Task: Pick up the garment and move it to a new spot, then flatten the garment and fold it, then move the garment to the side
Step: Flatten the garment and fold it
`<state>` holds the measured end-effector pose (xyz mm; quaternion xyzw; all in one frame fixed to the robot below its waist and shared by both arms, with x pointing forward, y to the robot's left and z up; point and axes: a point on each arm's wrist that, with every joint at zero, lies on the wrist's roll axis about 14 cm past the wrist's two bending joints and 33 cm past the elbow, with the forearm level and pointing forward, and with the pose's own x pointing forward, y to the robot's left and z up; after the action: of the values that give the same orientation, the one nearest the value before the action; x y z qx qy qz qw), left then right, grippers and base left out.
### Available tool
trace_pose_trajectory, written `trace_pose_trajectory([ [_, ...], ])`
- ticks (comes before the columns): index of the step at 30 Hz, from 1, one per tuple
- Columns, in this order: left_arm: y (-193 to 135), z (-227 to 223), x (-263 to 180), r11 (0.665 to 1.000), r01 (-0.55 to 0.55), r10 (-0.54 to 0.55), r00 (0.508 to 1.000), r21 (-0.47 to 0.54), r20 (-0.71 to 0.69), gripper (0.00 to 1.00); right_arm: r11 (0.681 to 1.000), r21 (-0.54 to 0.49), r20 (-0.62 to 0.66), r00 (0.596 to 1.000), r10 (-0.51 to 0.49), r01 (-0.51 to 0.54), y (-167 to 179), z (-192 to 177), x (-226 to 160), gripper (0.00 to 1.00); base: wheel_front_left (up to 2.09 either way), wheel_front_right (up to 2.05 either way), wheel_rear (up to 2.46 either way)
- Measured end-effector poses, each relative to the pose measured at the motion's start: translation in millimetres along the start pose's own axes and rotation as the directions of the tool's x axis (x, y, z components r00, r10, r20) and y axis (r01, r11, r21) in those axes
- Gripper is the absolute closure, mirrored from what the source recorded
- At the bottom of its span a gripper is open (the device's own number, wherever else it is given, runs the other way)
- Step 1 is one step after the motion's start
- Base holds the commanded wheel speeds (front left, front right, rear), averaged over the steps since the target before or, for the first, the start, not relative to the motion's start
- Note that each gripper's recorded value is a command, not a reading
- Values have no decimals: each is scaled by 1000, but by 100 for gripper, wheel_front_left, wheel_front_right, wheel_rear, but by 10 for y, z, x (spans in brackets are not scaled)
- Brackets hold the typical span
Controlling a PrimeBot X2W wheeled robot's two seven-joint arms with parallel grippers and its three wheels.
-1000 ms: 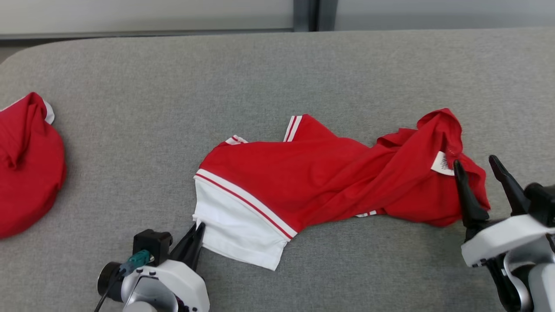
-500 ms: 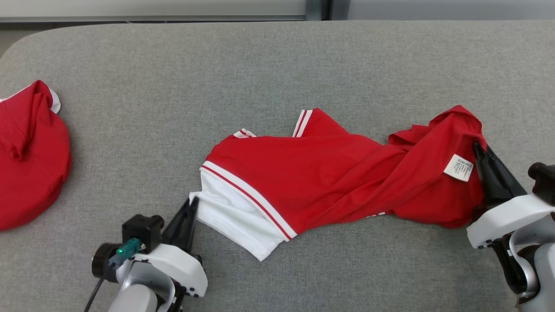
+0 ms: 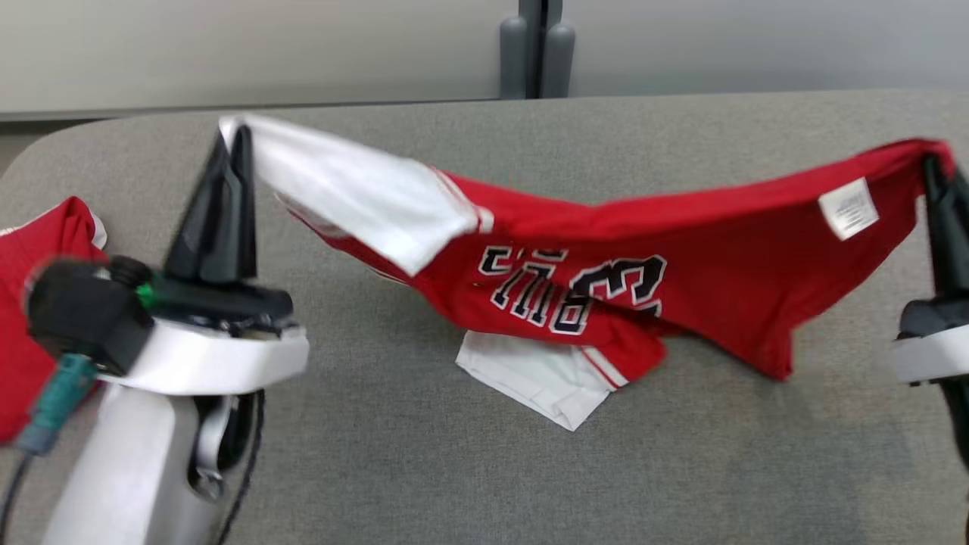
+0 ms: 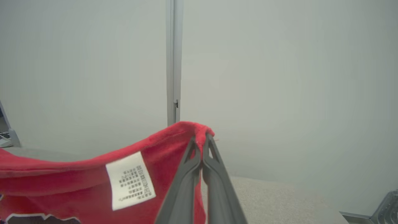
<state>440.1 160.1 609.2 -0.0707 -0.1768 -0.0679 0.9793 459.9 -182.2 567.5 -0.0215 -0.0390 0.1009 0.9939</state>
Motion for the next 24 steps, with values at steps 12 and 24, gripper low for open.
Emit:
trace_pose_trajectory([
  [12,-601,1970,466,973,183,-227,861,141,455,100,992,-77,297,952,-72,99,-254,1276,-340,100,0,0,0],
  [24,-694,1518,1291,968,234,-251,919,94,305,100,997,11,312,948,-70,70,-331,1339,183,100,0,0,0],
])
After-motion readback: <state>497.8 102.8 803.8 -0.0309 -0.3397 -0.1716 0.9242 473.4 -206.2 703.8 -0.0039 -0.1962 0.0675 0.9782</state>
